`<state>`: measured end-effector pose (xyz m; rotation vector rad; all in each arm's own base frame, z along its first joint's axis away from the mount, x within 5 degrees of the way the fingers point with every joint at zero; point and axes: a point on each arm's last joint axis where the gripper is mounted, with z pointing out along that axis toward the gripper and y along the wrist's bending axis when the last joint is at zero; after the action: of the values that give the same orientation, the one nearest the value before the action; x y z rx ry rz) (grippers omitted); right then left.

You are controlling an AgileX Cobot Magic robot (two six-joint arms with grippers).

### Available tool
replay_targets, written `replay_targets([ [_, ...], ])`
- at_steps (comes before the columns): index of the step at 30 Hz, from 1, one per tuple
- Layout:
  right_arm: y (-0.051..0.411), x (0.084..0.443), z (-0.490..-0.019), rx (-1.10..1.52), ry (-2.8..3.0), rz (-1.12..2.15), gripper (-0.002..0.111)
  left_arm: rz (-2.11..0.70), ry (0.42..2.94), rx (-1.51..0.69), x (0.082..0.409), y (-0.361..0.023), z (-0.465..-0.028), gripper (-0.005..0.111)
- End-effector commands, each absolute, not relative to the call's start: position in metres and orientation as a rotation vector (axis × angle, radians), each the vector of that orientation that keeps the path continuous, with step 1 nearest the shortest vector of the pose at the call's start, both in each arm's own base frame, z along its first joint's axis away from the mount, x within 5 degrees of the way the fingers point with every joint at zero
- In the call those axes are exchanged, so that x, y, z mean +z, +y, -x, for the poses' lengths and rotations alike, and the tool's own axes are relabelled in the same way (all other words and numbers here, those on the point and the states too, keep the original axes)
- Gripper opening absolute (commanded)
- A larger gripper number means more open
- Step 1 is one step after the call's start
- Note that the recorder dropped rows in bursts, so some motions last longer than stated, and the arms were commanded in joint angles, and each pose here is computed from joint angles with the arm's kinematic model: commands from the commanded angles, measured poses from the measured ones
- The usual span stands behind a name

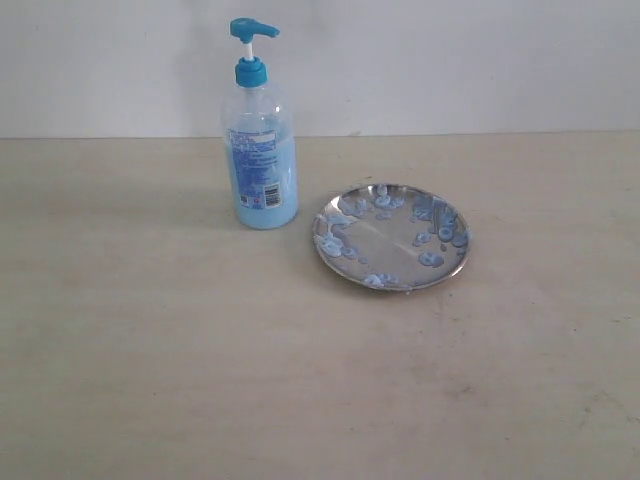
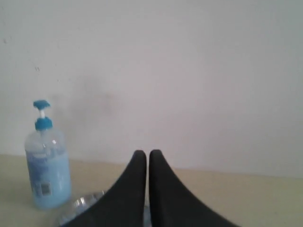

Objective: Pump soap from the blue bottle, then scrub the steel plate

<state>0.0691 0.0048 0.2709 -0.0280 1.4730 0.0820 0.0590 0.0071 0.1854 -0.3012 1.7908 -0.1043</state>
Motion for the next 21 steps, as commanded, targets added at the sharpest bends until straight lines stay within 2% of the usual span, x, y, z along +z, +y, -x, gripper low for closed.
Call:
replay_targets([
  [1, -0.001, 0.247, -0.066, -0.005, 1.708, 0.023, 0.000, 0.295, 1.777, -0.108, 0.187, 0.007, -0.059, 0.004],
  [9, -0.008, 0.207, -0.052, -0.095, 1.724, -0.064, 0.000, 0.295, 1.777, -0.108, 0.187, 0.007, -0.059, 0.004],
  [12, -0.007, 0.187, -0.054, -0.019, 1.772, -0.132, 0.000, 0.294, 1.771, -0.108, 0.187, 0.007, -0.059, 0.004],
  [21, -0.007, 0.180, -0.053, -0.008, 1.845, -0.161, 0.000, 0.293, 1.766, -0.109, 0.187, 0.007, -0.059, 0.004],
])
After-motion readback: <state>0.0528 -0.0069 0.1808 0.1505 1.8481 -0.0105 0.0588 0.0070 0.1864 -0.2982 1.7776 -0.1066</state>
